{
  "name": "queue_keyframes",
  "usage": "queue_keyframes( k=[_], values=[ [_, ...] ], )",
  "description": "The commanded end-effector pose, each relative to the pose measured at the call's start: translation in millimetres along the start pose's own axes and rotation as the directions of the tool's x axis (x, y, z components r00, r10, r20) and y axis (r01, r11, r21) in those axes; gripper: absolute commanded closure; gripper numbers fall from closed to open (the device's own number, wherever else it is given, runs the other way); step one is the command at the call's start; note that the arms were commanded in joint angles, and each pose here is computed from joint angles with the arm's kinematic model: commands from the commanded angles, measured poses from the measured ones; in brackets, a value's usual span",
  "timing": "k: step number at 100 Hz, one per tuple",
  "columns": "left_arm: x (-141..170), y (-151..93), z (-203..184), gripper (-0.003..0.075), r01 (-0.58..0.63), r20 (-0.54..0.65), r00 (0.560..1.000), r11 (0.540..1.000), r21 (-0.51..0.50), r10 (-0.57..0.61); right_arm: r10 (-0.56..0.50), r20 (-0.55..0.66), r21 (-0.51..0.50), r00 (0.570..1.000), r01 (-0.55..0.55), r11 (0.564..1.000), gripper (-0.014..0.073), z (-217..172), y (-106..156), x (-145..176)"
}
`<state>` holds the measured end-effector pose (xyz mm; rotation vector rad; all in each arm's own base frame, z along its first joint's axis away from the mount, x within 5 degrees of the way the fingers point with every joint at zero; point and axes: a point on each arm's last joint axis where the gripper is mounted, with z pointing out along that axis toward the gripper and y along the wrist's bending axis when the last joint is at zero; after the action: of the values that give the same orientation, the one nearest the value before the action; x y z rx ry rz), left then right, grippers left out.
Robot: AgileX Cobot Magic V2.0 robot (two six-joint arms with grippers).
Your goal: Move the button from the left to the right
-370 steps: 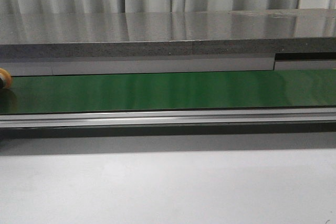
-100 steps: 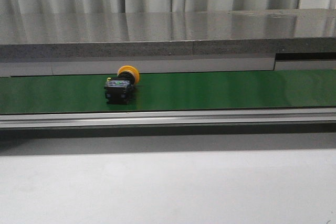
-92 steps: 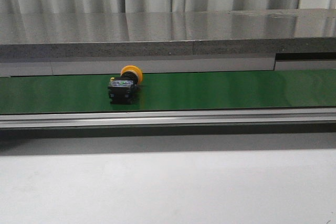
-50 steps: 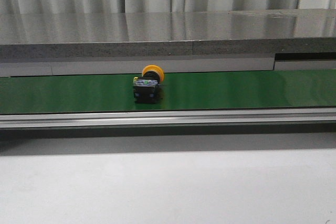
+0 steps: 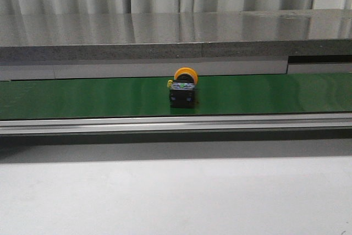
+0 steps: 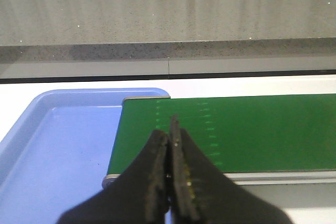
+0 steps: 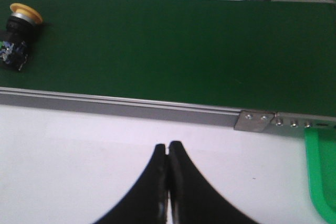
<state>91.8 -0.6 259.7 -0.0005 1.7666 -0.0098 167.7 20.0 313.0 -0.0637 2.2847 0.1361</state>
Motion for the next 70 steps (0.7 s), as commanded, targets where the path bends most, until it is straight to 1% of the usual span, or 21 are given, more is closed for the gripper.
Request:
queue_keyframes(
  k=[1,4,6,11,17,18,23,28,33,41,48,58,70],
  values=[
    [-17,0,-2,0.0741,0.016,0.108,0.994,1.000,0.001,-0.016,0.008,0.063,-0.005,0.998,-0.007,1.000,0.0589,0,1,-14],
    [-17,0,-2,0.0741,0.016,0.108,0.994,1.000,0.001,-0.016,0.009,0.053,-0.006,0.999,-0.009,1.000,0.0547,2,1,-14],
    [-17,0,-2,0.0741,0.016,0.108,0.994,1.000,0.001,-0.016,0.012,0.048,-0.008,0.999,-0.012,1.000,0.0498,2,1,-14],
    [-17,0,-2,0.0741,0.016,0.108,0.994,1.000,0.001,-0.016,0.017,0.045,-0.011,0.999,-0.016,1.000,0.0412,3,1,-14],
    [-17,0,-2,0.0741,0.016,0.108,0.994,1.000,0.001,-0.016,0.023,0.044,-0.015,0.999,-0.022,1.000,0.0264,3,1,-14],
    [-17,0,-2,0.0741,0.016,0.108,0.994,1.000,0.001,-0.016,0.025,0.045,-0.017,0.999,-0.024,1.000,0.0264,3,2,-14],
    [-17,0,-2,0.0741,0.016,0.108,0.994,1.000,0.001,-0.016,0.032,0.051,-0.022,0.998,-0.031,0.999,0.0170,3,2,-14],
    [-17,0,-2,0.0741,0.016,0.108,0.994,1.000,0.001,-0.016,0.048,0.052,-0.034,0.997,-0.046,0.998,0.0116,3,3,-15],
    [-17,0,-2,0.0741,0.016,0.108,0.994,1.000,0.001,-0.016,0.066,0.056,-0.047,0.996,-0.064,0.997,0.0092,3,4,-15],
    [-17,0,-2,0.0741,0.016,0.108,0.994,1.000,0.001,-0.016,0.085,0.068,-0.061,0.994,-0.081,0.995,0.0096,3,5,-17],
    [-17,0,-2,0.0741,0.016,0.108,0.994,1.000,0.001,-0.016,0.087,0.056,-0.065,0.995,-0.083,0.994,0.0096,4,6,-21],
    [-17,0,-2,0.0741,0.016,0.108,0.994,1.000,0.001,-0.016,0.072,0.026,-0.065,0.997,-0.070,0.995,0.0096,10,7,-32],
    [-17,0,-2,0.0741,0.016,0.108,0.994,1.000,0.001,-0.016,0.066,0.020,-0.066,0.998,-0.065,0.996,0.0096,19,8,-51]
  ],
)
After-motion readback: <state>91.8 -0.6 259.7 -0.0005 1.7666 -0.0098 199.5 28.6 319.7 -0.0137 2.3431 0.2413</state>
